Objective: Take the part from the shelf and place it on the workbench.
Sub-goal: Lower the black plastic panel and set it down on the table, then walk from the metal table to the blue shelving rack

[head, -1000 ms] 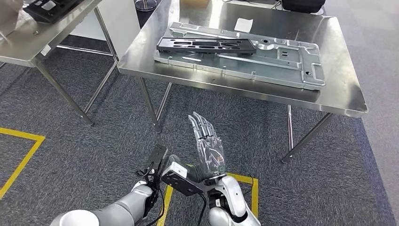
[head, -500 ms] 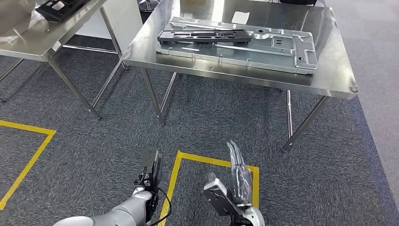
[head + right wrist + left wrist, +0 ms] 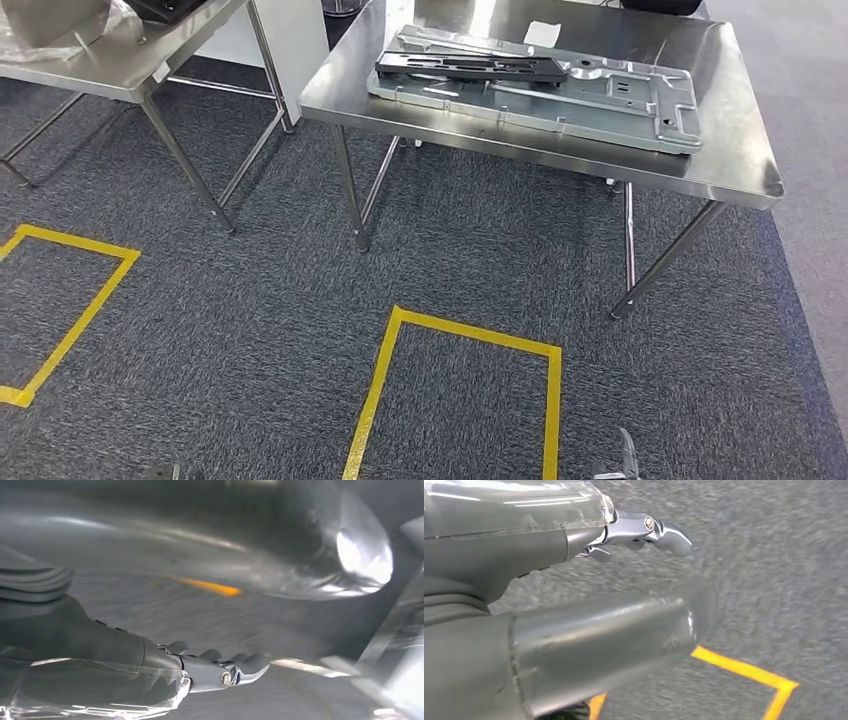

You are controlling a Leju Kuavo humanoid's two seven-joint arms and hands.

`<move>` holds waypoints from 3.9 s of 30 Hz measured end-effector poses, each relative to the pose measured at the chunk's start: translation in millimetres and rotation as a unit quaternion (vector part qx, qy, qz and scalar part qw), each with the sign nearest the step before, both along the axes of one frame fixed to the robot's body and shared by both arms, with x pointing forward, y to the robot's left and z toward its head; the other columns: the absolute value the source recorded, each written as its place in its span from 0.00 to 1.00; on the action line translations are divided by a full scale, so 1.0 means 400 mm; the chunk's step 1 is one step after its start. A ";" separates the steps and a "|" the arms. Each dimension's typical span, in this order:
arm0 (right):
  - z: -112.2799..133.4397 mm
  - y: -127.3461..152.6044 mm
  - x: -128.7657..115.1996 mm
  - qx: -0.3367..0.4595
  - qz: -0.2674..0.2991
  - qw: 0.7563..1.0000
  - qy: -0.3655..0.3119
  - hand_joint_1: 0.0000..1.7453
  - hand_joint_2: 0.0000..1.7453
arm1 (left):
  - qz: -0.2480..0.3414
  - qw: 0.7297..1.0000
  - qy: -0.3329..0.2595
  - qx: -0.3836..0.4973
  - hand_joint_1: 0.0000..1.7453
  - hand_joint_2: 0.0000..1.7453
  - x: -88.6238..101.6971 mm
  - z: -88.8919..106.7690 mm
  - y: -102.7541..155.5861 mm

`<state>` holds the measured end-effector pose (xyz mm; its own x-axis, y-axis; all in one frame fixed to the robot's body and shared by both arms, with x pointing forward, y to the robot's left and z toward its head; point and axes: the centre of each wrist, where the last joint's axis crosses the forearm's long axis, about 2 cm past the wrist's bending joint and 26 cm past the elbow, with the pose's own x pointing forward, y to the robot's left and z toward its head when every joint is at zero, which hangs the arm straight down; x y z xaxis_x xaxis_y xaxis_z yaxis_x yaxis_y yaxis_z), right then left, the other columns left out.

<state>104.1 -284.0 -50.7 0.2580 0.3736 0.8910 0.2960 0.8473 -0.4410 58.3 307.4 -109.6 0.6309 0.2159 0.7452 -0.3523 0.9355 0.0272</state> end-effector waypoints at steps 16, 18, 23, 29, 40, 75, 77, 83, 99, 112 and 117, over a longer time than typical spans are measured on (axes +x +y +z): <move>-0.127 -0.007 -0.140 0.067 -0.129 0.966 0.214 0.00 0.00 | -0.013 0.997 0.011 0.070 0.00 0.00 -0.006 0.006 0.100; -0.131 0.001 -0.144 0.073 -0.129 0.963 0.226 0.00 0.00 | -0.014 0.997 0.013 0.071 0.00 0.00 -0.008 0.006 0.101; -0.135 0.012 -0.140 0.073 -0.125 0.951 0.274 0.00 0.00 | -0.005 0.997 0.034 0.067 0.00 0.00 -0.004 0.007 0.103; -0.141 0.038 -0.162 0.100 -0.142 0.899 0.401 0.00 0.00 | 0.022 0.994 0.100 0.047 0.00 0.00 -0.012 0.004 0.080; -0.147 0.060 -0.183 0.175 -0.149 0.841 0.489 0.00 0.00 | 0.024 0.986 0.149 0.076 0.00 0.00 -0.032 0.001 0.056; -0.152 0.050 -0.199 0.188 -0.097 0.830 0.516 0.00 0.00 | -0.063 0.984 0.154 0.058 0.00 0.00 -0.034 -0.001 0.040; -0.152 0.046 -0.199 0.194 -0.086 0.840 0.499 0.00 0.00 | -0.082 0.987 0.125 0.065 0.00 0.00 -0.034 -0.002 0.038; -0.152 0.023 -0.179 0.192 -0.052 0.880 0.432 0.00 0.00 | -0.138 0.986 0.045 0.087 0.00 0.00 -0.008 0.001 0.034; -0.147 -0.055 -0.130 0.154 -0.005 0.940 0.304 0.00 0.00 | -0.106 0.990 -0.070 0.067 0.00 0.00 0.134 0.028 -0.003; -0.138 -0.065 -0.078 0.146 0.002 0.959 0.242 0.00 0.00 | -0.142 0.985 -0.071 0.074 0.00 0.00 0.154 0.033 -0.041; -0.142 -0.048 -0.097 0.149 -0.002 0.957 0.249 0.00 0.00 | -0.153 0.984 -0.025 0.083 0.00 0.00 0.093 0.019 -0.038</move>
